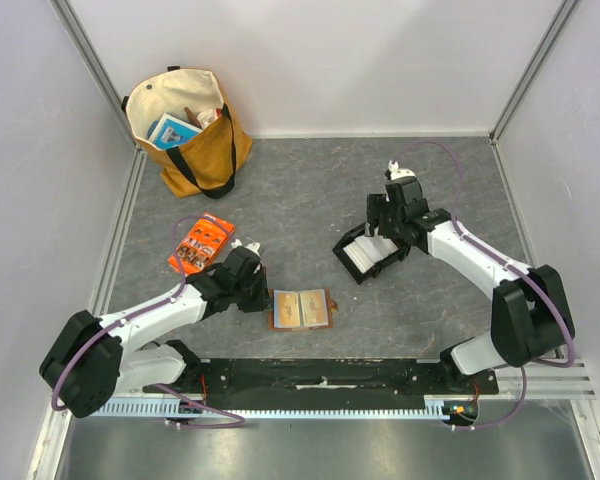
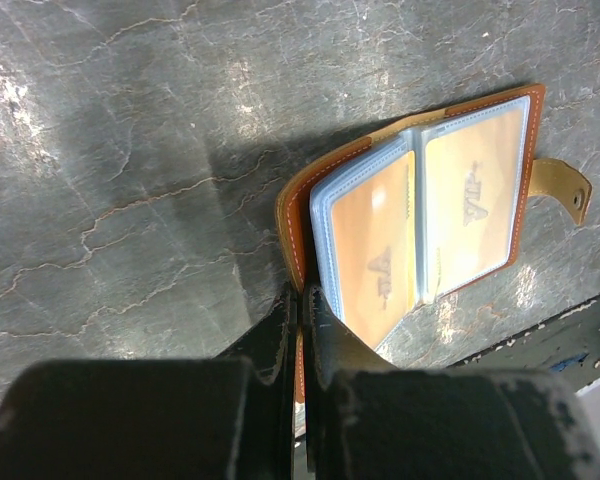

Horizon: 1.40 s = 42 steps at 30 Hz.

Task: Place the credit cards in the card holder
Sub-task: Pick up the credit card from the storage box.

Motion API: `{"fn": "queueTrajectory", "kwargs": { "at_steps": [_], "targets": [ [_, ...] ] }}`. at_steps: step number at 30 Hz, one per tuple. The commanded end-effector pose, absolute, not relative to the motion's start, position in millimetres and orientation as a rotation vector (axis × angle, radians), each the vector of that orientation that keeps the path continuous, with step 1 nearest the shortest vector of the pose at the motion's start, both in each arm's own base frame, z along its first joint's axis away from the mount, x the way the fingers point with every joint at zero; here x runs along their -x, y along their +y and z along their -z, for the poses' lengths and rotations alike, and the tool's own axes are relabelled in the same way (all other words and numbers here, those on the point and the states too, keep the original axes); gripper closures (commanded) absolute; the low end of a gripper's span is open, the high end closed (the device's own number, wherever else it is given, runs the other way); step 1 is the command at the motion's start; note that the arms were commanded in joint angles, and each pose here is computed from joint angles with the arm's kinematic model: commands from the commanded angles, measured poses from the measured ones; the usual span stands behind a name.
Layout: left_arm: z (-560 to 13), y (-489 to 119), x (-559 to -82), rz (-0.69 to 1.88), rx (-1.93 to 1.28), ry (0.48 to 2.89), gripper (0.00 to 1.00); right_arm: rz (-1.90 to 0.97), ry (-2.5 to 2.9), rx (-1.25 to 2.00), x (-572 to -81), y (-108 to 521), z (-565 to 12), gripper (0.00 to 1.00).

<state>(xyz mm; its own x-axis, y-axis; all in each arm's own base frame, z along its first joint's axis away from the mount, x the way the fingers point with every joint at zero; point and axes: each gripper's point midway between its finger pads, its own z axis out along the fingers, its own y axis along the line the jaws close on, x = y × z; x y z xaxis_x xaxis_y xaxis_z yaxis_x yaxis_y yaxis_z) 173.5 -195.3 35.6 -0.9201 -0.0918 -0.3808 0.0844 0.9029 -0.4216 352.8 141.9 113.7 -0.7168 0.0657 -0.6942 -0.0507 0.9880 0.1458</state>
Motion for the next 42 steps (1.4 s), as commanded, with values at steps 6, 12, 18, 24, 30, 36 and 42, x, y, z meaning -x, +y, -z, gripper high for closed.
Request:
{"fn": "queueTrajectory", "kwargs": {
  "at_steps": [6,12,18,24,30,36,42],
  "targets": [
    [-45,-203,-180,0.639,-0.063,2.642,0.98,-0.194,2.366,0.235,-377,139,-108,0.18],
    [-44,-204,-181,0.636,-0.067,2.644,0.98,-0.179,2.402,0.244,-382,134,-92,0.18],
    [-43,-204,-181,0.633,-0.065,2.649,0.98,-0.198,2.441,0.232,-383,133,-73,0.17],
    [-43,-204,-181,0.634,-0.069,2.648,0.98,-0.243,2.46,0.226,-379,136,-65,0.2],
    [-41,-204,-181,0.63,-0.07,2.657,0.98,-0.287,2.446,0.23,-375,136,-72,0.32],
    [-41,-205,-180,0.637,-0.068,2.659,0.98,-0.301,2.443,0.22,-374,133,-76,0.46],
    [-40,-205,-180,0.635,-0.069,2.66,0.98,-0.328,2.458,0.216,-372,132,-74,0.64]
  ]
}}
